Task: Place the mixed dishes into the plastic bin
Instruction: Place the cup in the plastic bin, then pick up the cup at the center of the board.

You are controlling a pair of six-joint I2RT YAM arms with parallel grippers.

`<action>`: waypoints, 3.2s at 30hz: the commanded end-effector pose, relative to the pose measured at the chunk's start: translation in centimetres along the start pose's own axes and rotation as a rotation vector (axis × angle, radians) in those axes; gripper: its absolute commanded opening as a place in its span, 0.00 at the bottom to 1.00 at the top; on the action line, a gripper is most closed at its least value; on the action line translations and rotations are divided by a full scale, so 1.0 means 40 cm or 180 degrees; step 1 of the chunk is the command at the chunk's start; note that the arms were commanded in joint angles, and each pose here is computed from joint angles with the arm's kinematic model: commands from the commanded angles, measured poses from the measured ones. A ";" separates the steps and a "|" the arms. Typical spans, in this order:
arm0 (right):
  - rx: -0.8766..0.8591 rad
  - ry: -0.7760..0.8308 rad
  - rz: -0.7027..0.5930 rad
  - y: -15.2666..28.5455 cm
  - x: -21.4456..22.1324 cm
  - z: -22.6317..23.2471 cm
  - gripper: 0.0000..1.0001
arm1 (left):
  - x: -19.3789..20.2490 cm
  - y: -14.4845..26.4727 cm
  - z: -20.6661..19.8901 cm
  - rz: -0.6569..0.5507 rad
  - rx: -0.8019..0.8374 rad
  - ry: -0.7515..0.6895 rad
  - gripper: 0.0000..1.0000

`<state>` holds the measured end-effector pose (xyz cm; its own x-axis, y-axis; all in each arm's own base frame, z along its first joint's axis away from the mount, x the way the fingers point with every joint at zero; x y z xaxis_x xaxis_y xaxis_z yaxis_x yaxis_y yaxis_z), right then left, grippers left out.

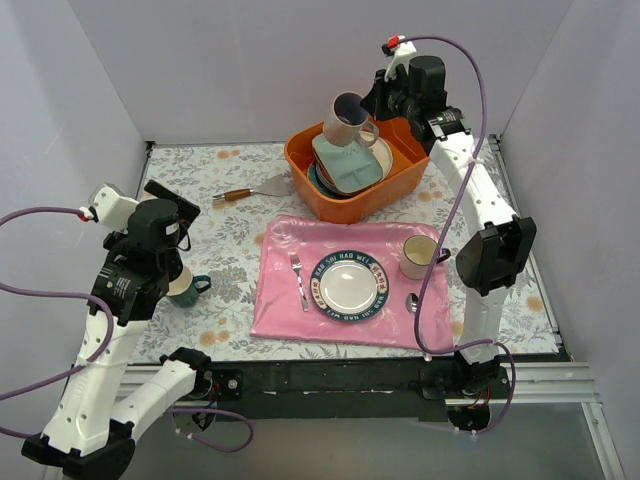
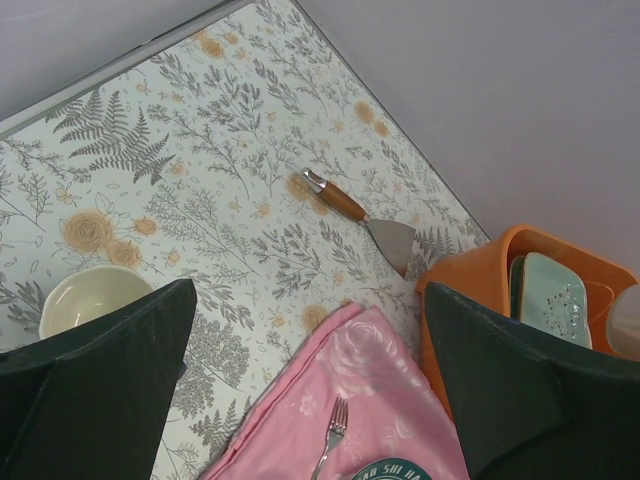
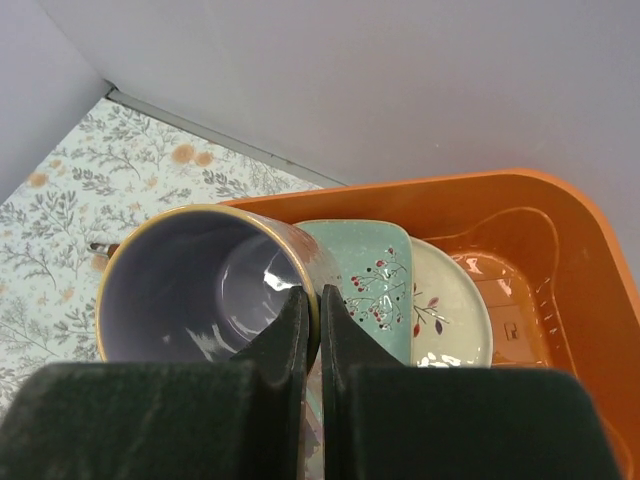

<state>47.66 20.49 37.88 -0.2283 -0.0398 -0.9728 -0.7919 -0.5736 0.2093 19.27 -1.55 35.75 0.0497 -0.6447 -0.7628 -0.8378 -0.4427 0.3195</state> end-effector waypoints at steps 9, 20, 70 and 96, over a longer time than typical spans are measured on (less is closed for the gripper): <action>0.0103 0.0138 -0.0563 -0.043 -0.080 -0.005 0.01 | 0.007 0.007 0.019 0.0004 0.0046 0.0049 0.98; 0.0245 0.0155 -0.0436 -0.093 -0.025 -0.028 0.01 | 0.019 -0.004 0.017 0.0024 0.0035 0.0010 0.98; 0.0005 0.0628 -0.0750 -0.073 -0.116 0.012 0.47 | 0.077 0.016 -0.039 0.0550 0.0910 -0.0111 0.98; -0.1362 0.1614 -0.0347 0.288 -0.063 0.173 0.95 | 0.176 -0.007 -0.116 0.1469 0.1209 -0.0198 0.98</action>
<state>38.23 19.89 44.47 0.1948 -0.2866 -0.9381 -0.5876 -0.7998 0.1223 22.26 -8.45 31.64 -0.3780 -0.6616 -0.6477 -0.8969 0.0883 0.4333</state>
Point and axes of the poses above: each gripper's point midway between its finger pads, its own y axis back along the fingers, its own z axis along the line the jaws close on, x = y × z, the point moved 7 cm from there along y, back along the fingers, and after that the axes turned 3 degrees about y, right-handed, at the moved point
